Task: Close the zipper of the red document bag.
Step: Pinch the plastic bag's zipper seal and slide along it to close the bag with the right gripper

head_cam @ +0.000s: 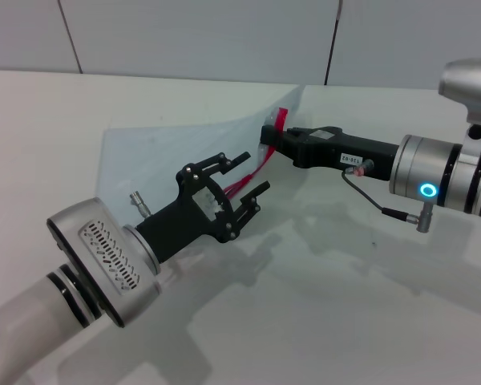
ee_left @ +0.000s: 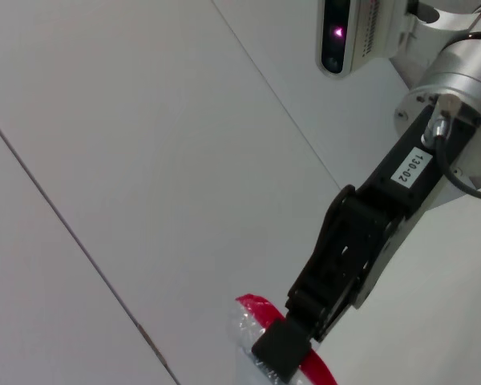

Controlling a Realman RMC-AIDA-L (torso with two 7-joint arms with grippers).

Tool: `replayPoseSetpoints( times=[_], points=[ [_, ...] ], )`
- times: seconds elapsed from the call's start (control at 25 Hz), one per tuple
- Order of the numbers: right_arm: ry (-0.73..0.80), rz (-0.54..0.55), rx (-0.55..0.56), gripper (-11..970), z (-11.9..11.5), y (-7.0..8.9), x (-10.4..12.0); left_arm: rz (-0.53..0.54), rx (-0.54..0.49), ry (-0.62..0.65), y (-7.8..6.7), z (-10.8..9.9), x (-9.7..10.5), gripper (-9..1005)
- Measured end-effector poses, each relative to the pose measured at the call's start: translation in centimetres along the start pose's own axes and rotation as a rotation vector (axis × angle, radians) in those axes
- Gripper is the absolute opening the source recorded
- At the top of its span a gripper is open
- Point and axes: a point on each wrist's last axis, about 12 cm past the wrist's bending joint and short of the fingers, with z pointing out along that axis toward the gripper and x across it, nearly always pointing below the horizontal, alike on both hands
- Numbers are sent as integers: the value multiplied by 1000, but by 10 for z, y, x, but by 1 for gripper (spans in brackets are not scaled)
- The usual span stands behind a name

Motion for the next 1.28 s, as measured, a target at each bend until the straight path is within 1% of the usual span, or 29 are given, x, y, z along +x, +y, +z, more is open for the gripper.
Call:
replayPoseSetpoints(
  times=[0.4, 0.6, 0.72, 0.96, 1.16, 1.28],
  points=[
    [1, -2, -14, 25, 0, 2, 0, 23, -1, 3, -1, -1, 1, 429],
    [4, -4, -15, 26, 0, 2, 1, 24, -2, 4, -1, -2, 1, 323],
    [6, -5, -16, 27, 0, 2, 1, 24, -2, 4, -1, -2, 1, 236],
    [13, -8, -18, 28, 0, 2, 2, 27, -3, 5, 0, -2, 1, 177],
    [13, -7, -17, 29, 0, 2, 2, 28, 4, 21, 0, -1, 3, 79],
    [13, -6, -15, 29, -1, 2, 2, 28, 6, 26, 0, -1, 3, 79]
  ],
)
